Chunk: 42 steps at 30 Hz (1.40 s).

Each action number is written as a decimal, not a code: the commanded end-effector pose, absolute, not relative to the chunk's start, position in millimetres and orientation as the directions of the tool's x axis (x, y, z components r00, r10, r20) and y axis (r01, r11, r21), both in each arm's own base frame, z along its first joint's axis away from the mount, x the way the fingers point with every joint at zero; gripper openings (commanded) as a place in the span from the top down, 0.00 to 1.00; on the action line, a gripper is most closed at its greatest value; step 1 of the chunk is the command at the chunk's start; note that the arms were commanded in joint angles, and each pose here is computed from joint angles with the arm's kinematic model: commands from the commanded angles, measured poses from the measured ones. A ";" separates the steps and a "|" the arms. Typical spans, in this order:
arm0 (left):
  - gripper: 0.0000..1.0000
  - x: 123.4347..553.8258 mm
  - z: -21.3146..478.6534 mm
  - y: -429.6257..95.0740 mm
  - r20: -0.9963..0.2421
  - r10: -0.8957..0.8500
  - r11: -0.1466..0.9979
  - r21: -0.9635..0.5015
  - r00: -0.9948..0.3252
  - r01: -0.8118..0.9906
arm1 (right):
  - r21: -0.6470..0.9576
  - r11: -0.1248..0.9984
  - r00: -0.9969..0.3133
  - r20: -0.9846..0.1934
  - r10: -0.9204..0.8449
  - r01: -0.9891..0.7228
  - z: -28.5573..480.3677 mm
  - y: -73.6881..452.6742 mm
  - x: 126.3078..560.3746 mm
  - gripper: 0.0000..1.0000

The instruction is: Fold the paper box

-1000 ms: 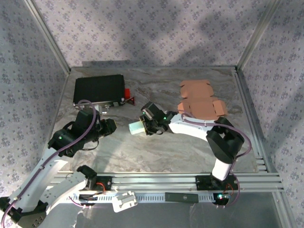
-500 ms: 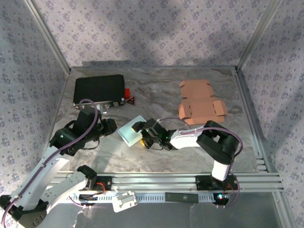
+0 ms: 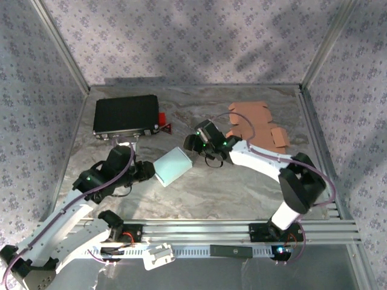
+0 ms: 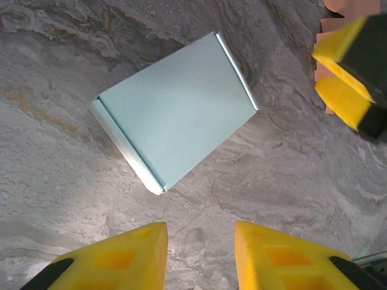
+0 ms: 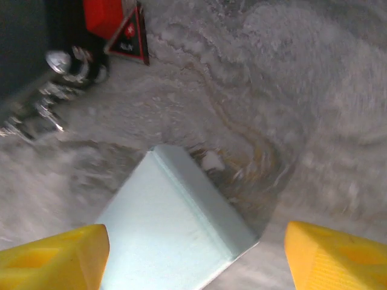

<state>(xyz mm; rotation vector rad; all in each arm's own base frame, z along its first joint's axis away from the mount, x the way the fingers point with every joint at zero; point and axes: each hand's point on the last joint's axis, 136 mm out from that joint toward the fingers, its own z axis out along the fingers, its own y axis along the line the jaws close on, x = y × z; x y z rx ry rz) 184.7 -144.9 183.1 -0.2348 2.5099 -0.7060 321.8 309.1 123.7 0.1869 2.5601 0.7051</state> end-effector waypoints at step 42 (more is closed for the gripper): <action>0.66 176.4 200.6 -132.4 -0.488 -0.300 0.856 -0.517 -0.820 -0.006 | 0.667 0.744 -0.953 -0.206 0.224 0.031 69.1 496.0 280.3 0.54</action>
